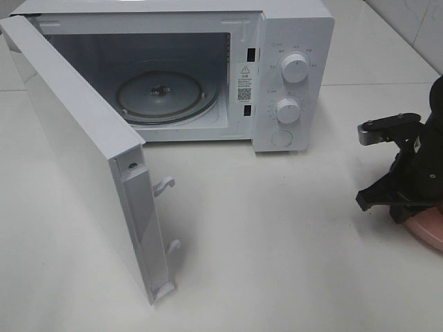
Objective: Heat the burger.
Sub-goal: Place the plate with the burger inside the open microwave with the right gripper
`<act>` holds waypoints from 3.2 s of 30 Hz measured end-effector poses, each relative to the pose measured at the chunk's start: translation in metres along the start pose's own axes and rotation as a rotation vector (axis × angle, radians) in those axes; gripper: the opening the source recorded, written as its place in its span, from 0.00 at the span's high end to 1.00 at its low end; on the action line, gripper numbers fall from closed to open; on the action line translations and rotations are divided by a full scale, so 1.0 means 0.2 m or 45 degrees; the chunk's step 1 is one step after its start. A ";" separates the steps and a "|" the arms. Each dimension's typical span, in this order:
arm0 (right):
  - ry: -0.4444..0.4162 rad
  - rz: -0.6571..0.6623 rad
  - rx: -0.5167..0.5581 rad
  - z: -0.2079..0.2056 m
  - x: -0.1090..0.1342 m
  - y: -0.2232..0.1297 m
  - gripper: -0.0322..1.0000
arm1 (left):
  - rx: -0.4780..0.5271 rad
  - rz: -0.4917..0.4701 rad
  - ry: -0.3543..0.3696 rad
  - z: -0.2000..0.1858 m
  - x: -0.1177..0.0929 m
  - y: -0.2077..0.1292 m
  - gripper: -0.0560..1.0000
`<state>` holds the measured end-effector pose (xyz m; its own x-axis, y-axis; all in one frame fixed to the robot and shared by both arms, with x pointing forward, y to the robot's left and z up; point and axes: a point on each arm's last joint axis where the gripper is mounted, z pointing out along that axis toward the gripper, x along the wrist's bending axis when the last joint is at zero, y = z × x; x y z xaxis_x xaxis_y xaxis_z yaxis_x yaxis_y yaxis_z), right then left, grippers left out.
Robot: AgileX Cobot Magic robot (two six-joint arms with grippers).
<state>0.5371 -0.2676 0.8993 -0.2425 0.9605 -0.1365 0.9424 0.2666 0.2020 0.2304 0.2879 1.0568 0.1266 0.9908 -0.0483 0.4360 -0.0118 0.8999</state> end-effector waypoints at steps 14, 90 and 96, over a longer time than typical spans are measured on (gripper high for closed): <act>-0.117 0.099 0.002 -0.14 -0.05 -0.03 0.95 | 0.000 0.000 0.000 0.00 0.00 0.00 0.03; -0.251 -0.253 0.099 -0.48 0.24 -0.15 0.93 | 0.000 0.000 0.000 0.00 0.00 0.00 0.03; -0.268 -0.330 0.064 -0.51 0.30 -0.17 0.93 | 0.000 0.000 0.000 0.00 0.00 0.00 0.03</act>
<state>0.4667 -0.2106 0.9840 -0.4278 0.8223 -0.3752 0.8669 0.4908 0.0870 0.2304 0.2879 1.0568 0.1266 0.9908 -0.0483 0.4360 -0.0118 0.8999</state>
